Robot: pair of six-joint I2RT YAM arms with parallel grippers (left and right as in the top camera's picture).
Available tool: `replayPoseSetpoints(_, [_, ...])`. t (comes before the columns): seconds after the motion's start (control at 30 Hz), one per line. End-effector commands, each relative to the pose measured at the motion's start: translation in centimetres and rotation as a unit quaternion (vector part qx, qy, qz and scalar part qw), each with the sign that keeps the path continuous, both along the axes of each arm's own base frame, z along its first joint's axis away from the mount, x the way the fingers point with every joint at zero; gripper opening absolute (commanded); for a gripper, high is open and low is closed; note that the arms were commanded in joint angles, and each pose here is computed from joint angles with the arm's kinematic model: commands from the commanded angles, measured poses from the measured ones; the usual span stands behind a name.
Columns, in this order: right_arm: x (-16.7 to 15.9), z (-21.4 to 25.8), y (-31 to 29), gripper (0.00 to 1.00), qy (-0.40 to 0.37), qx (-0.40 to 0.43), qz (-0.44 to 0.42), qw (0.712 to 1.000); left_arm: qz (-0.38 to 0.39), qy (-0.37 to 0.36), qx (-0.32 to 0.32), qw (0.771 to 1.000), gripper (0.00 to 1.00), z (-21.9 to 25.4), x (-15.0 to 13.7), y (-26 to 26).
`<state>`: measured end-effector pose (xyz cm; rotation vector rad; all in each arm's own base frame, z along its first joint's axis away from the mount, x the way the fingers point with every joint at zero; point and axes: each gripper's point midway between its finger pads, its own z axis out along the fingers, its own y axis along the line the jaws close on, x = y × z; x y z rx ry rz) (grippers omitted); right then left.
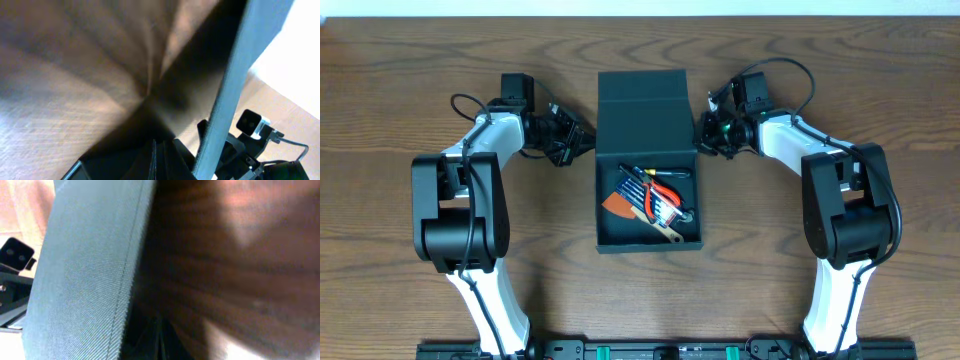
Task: Pack container
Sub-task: 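Push the lid forward with both grippers to close the box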
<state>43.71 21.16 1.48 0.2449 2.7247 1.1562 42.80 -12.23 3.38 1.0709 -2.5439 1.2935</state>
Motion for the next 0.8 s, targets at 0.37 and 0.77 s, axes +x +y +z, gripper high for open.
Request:
replayPoseSetpoints(0.37, [0.5,8.5,2.4,0.01,-0.145,0.028,0.08,0.986,-0.104,-0.118,-0.026,0.987,0.05,4.3,0.8,-1.8])
replayPoseSetpoints(0.77, [-0.2,13.7,1.9,0.01,-0.216,0.011,0.098,0.971,-0.132,-0.167,0.065,0.975,0.06,7.6,-0.5,-0.1])
